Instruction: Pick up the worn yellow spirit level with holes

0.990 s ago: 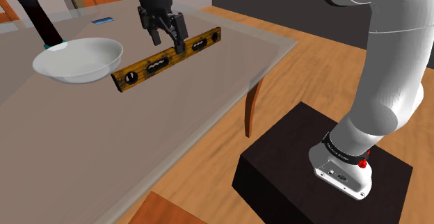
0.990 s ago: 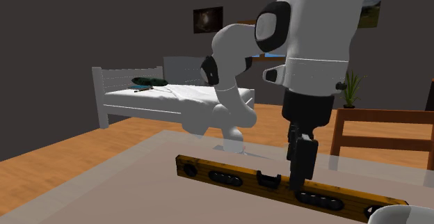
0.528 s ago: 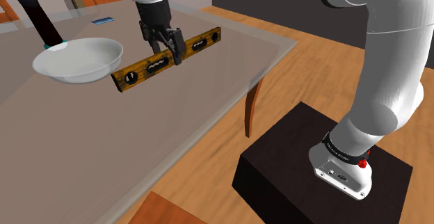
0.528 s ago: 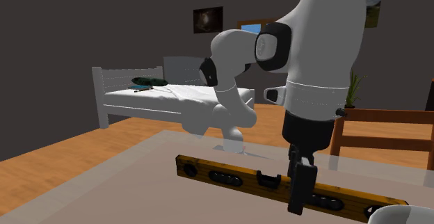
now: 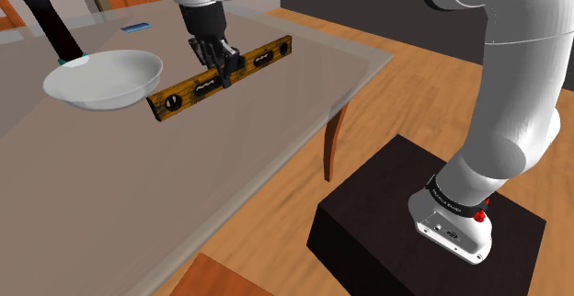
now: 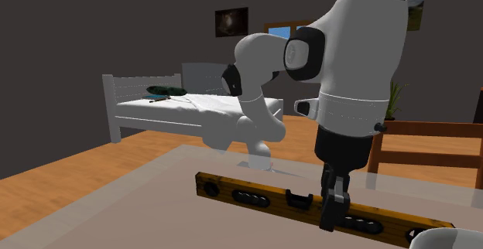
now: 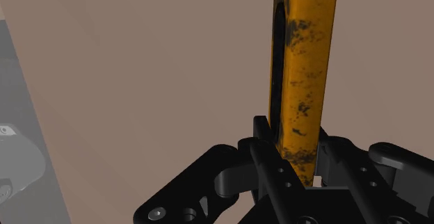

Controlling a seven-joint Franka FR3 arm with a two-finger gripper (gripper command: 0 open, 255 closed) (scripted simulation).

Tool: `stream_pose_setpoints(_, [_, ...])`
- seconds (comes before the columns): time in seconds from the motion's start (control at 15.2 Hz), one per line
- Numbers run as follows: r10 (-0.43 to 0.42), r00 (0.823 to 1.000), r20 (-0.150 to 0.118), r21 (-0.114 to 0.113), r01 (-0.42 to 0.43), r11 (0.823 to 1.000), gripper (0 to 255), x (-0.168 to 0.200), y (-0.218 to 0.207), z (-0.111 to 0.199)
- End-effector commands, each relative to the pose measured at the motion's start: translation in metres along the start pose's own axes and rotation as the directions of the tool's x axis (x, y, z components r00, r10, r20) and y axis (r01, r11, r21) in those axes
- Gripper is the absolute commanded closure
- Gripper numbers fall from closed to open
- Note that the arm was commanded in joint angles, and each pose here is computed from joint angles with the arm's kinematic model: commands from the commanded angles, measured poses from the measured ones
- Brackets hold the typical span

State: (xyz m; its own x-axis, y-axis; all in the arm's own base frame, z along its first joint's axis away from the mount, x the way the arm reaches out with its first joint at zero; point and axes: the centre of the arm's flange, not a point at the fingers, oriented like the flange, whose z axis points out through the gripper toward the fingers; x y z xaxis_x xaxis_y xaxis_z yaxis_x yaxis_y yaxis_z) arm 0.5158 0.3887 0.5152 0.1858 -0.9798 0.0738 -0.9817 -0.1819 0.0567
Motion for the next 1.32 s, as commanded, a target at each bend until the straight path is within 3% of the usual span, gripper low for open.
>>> stream_pose_setpoints(0.0, [0.0,1.0,0.0,0.0,0.0,1.0,255,0.0,0.0,0.0])
stream_pose_setpoints(1.25, [0.0,1.0,0.0,0.0,0.0,1.0,255,0.006,0.005,-0.079])
